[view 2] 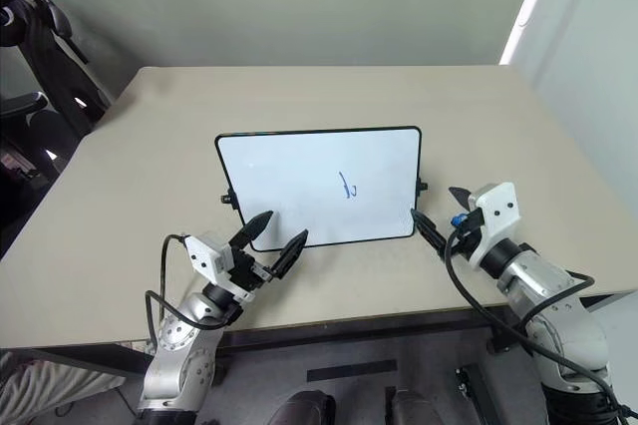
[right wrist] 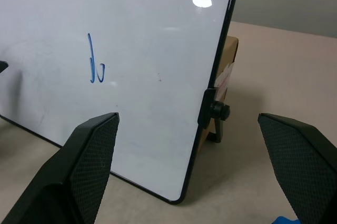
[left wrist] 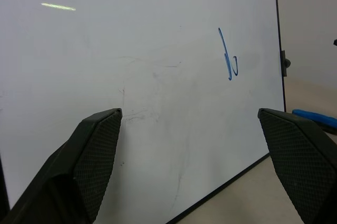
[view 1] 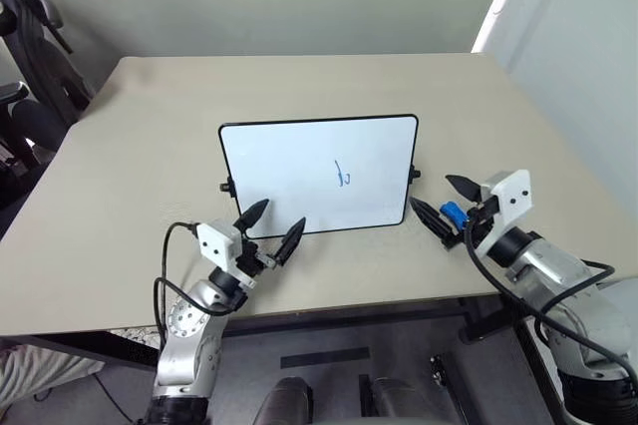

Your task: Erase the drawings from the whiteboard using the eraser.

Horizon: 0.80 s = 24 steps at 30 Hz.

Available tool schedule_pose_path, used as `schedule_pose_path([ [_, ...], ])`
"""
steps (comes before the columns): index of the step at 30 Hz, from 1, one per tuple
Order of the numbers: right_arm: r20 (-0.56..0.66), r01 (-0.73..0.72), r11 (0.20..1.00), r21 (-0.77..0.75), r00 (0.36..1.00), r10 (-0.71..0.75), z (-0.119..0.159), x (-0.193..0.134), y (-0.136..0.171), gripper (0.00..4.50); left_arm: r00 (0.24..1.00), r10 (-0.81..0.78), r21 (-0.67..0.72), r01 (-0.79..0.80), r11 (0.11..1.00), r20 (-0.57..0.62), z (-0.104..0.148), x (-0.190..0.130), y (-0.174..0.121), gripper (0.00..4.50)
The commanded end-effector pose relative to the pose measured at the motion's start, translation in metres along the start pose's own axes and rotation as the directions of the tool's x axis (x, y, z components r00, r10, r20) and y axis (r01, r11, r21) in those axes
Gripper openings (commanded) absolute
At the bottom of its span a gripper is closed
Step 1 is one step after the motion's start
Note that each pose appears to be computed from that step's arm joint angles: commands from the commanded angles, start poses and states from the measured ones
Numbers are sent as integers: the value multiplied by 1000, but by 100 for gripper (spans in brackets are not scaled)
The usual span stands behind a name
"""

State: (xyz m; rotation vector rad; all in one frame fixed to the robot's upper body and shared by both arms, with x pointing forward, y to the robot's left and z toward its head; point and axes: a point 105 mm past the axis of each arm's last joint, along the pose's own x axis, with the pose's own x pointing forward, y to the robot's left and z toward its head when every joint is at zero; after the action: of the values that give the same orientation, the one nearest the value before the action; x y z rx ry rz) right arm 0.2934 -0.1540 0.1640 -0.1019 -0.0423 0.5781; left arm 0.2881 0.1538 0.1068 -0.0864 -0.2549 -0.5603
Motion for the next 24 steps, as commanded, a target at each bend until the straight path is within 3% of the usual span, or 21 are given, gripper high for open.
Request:
schedule_pose_path([
  [1, 59, -13, 1000, -23, 998, 14, 15, 2, -1, 448, 999, -9, 33, 7, 999, 47, 15, 1, -4, 450],
  [24, 26, -30, 1000, 2, 999, 29, 9, -3, -10, 448, 998, 0, 36, -2, 999, 60, 17, -2, -13, 450],
])
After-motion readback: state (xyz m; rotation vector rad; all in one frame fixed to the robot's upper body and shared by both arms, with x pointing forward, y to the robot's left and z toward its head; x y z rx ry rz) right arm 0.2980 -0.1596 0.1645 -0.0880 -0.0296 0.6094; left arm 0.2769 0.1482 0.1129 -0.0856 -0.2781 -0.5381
